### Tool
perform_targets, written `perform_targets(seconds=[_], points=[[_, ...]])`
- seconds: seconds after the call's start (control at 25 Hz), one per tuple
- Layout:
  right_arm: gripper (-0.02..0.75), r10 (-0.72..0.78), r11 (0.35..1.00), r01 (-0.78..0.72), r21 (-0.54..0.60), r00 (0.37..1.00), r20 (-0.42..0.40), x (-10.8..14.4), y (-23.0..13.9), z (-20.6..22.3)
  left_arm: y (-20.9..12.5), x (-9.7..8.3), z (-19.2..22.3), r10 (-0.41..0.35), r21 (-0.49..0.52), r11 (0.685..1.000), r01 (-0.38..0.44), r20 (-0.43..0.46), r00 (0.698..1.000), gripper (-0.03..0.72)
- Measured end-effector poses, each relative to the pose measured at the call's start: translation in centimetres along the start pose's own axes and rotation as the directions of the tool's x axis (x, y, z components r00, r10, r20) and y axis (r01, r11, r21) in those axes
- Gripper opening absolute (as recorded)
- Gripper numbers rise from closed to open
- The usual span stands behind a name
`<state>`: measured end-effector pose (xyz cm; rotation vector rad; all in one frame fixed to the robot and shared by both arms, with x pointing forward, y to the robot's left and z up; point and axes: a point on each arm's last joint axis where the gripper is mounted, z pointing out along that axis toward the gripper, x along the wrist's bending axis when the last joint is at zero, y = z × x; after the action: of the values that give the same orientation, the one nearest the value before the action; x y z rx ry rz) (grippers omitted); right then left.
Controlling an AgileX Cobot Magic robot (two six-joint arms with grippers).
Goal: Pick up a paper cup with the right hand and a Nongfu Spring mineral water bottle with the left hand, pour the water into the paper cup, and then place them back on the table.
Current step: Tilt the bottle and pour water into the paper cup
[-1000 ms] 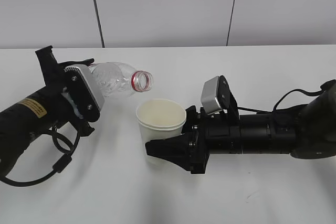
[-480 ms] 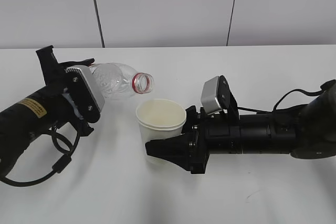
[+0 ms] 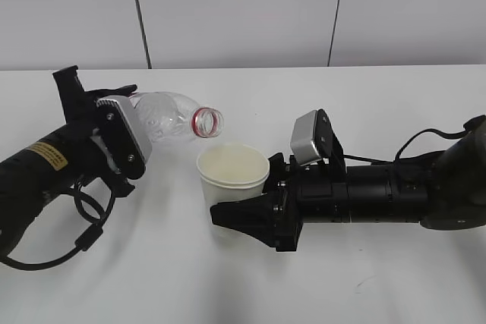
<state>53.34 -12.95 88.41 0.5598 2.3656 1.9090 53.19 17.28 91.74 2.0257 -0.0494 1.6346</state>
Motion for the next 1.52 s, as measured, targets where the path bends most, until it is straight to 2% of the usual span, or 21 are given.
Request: perform_targets(seconds=[0.16, 0.6, 1.16, 1.52], points=[[0.529, 0.000, 1.000, 0.000, 0.000, 1.000, 0.000, 0.00, 0.00, 0.00, 0.12, -0.05, 0.00, 0.118, -0.013, 0.993, -0.117, 0.004, 0.993, 0.374], [0.529, -0.014, 0.999, 0.015, 0.040, 1.000, -0.011, 0.09, -0.37, -0.01, 0.15, 0.06, 0.00, 0.245, -0.014, 0.969, -0.245, -0.010, 0.969, 0.374], [0.528, -0.019, 0.997, 0.018, 0.070, 1.000, 0.004, -0.05, -0.64, -0.03, 0.37, -0.01, 0.00, 0.276, -0.039, 0.960, -0.276, -0.010, 0.961, 0.361], [0.528, -0.019, 0.997, 0.019, 0.071, 1.000, 0.003, -0.04, -0.65, -0.03, 0.67, 0.55, 0.58, 0.307, -0.051, 0.950, -0.308, -0.037, 0.951, 0.358]])
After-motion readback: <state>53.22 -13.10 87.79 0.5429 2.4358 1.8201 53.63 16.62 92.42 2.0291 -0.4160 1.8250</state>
